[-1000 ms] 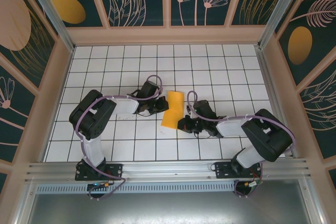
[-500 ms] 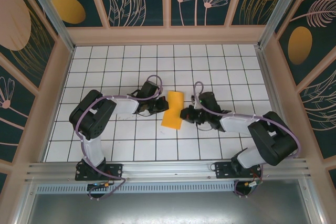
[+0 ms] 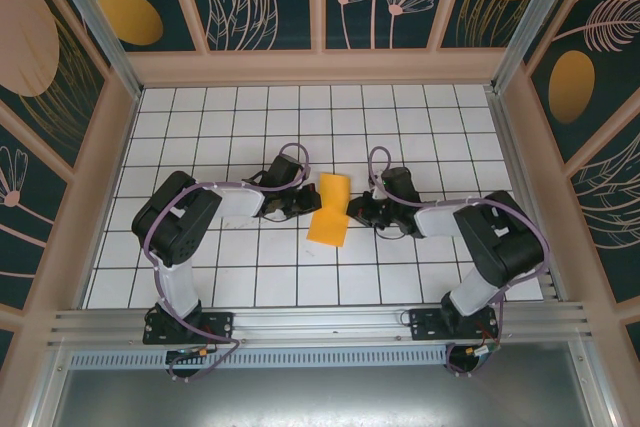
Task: Fold a paper plane with a square sheet of paper (pick it up from the middle)
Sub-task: Fold the square sheet of paper in half at the center of the table.
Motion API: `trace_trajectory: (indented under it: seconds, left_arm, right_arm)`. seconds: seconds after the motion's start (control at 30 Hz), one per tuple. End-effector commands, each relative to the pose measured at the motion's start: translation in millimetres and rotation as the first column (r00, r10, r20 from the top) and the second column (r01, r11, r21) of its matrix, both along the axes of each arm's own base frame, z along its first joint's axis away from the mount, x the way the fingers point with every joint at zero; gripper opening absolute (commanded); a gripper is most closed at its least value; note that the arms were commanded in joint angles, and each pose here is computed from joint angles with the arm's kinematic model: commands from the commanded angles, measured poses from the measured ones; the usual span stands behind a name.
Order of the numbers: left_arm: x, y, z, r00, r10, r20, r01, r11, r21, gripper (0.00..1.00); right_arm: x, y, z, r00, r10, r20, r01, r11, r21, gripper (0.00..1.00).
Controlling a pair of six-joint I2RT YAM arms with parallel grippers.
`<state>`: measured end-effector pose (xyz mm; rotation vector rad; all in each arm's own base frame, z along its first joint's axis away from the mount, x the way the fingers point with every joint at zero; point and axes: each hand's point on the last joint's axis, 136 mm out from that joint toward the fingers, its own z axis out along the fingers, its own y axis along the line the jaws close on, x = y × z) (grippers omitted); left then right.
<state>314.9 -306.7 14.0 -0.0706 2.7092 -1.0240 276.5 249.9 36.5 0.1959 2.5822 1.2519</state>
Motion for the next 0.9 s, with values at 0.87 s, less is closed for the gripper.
trace_trajectory:
  seconds: [0.87]
  left_arm:
    - [-27.8, 20.3, -42.6, 0.994, -0.011, -0.106, 0.023, 0.993, 0.112, 0.0]
  right_arm:
    - [24.6, 10.3, -9.0, 1.0, 0.013, 0.018, -0.012, 1.0, -0.012, 0.0]
